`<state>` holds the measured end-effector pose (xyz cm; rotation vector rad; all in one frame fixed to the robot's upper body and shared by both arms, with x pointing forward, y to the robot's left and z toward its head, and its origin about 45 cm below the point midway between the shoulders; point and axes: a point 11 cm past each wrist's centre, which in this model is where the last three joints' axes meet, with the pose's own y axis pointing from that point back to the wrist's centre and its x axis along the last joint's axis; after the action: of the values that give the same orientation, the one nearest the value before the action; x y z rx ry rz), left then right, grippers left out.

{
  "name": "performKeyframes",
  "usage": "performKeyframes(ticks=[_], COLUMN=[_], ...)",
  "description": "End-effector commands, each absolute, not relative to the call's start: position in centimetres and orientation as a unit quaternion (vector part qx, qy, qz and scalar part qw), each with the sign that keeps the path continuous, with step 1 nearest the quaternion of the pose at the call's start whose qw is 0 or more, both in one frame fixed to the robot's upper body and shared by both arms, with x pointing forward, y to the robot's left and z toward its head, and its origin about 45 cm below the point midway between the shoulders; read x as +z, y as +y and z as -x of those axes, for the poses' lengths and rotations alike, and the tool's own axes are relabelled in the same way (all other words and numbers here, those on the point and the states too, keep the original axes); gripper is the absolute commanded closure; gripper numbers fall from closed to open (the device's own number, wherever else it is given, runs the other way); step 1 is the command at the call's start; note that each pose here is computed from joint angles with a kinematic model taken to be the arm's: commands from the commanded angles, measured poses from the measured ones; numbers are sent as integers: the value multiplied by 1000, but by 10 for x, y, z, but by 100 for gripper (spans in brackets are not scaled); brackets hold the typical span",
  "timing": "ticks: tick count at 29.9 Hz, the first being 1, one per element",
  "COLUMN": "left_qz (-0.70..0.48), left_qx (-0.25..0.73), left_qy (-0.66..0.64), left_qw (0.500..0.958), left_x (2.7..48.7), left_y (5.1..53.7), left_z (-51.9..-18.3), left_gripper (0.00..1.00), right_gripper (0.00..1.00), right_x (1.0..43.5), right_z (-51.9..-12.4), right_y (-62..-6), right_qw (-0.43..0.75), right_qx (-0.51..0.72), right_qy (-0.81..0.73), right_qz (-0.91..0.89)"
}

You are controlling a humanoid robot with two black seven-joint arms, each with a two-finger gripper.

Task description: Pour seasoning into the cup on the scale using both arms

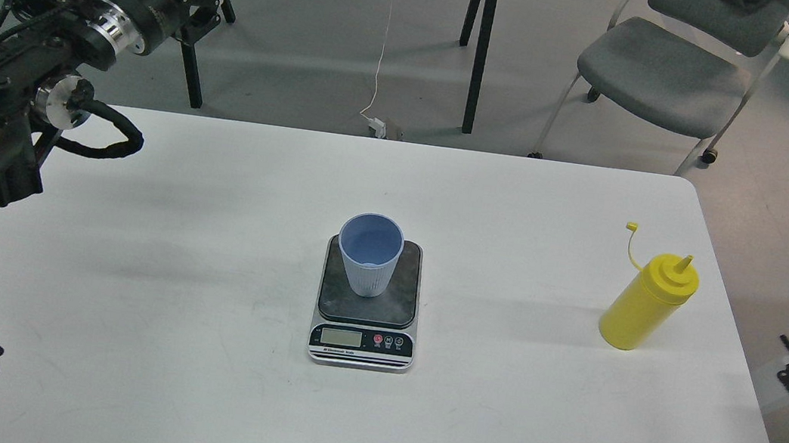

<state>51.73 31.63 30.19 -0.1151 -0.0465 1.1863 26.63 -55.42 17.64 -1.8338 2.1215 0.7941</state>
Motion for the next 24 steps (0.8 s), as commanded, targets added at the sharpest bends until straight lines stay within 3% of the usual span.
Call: performKeyframes(ticks=[1,5,12,16,24], left_qz=[57,61,69,71,74], left_qx=[556,556,556,559,563], left_qy=[-18,-17,-14,-14,-15], left_qw=[829,829,828,826,823], left_x=[300,300,303,303,305], left_y=[312,311,308,311,316], left_z=[-518,-518,-519,-519,-518], left_gripper=[6,6,6,6,6], right_gripper=[4,3,1,1,1], right_x=[222,284,350,341,294], right_z=[-307,-363,-467,-493,-492], right_y=[-585,-577,-444,-356,-290], right_qw=[102,139,220,260,306], right_qx=[217,172,156,199,274], right_qy=[741,724,601,530,488], right_qz=[627,653,752,782,770])
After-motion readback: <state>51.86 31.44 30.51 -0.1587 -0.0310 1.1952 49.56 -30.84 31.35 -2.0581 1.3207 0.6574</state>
